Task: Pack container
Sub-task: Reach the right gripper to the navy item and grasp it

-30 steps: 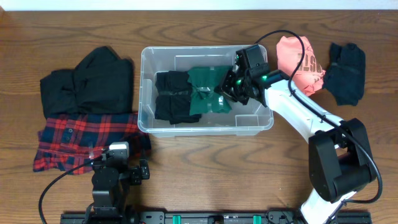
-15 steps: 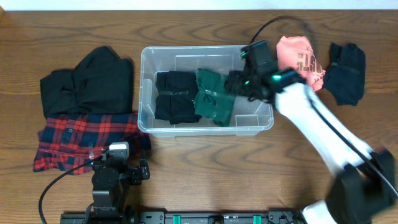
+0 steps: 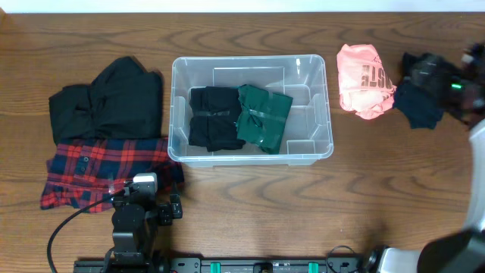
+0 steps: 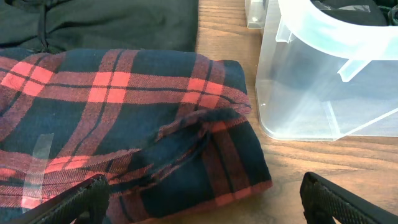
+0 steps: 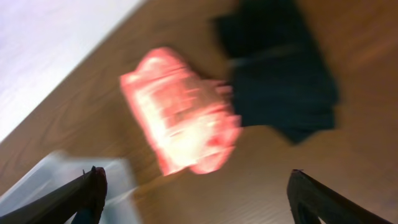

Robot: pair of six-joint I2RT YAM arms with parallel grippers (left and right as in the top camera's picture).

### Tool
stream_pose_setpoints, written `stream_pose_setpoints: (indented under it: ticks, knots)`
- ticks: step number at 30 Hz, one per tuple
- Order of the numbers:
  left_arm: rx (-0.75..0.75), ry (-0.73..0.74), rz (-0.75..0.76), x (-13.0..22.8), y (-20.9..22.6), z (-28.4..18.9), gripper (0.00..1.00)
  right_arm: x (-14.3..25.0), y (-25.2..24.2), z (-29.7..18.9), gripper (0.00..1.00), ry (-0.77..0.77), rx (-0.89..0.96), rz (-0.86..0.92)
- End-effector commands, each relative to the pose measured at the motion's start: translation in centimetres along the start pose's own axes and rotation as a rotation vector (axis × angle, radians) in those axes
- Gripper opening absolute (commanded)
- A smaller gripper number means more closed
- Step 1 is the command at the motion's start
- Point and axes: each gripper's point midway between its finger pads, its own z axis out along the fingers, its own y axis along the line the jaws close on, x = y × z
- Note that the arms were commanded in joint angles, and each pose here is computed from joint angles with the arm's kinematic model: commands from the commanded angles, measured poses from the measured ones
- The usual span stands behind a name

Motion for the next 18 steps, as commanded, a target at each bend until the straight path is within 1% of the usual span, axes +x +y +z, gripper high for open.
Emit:
stream_pose_setpoints:
  ticks: [1, 3, 7, 12, 18]
  knots:
    - [-0.009, 0.002, 0.004, 0.3, 0.2, 0.2, 0.98, -0.3, -4.6, 2.9, 0.93, 0.072, -0.008, 0.054]
    - [-0.009, 0.002, 0.004, 0.3, 0.2, 0.2, 0.98, -0.4, -7.3, 4.8, 0.93, 0.103, -0.019, 0.088]
    - [-0.009, 0.002, 0.004, 0.3, 0.2, 0.2, 0.98, 0.1, -10.8, 8.8, 0.93, 0.157, -0.054, 0.139]
    - [-0.009, 0.002, 0.004, 0.3, 0.2, 0.2, 0.98, 1.3, -12.5, 13.3, 0.92, 0.197, -0.093, 0.161]
    - [-0.009, 0.002, 0.004, 0.3, 0.2, 0.2, 0.98, 2.5, -13.0, 16.6, 0.9, 0.224, -0.122, 0.179]
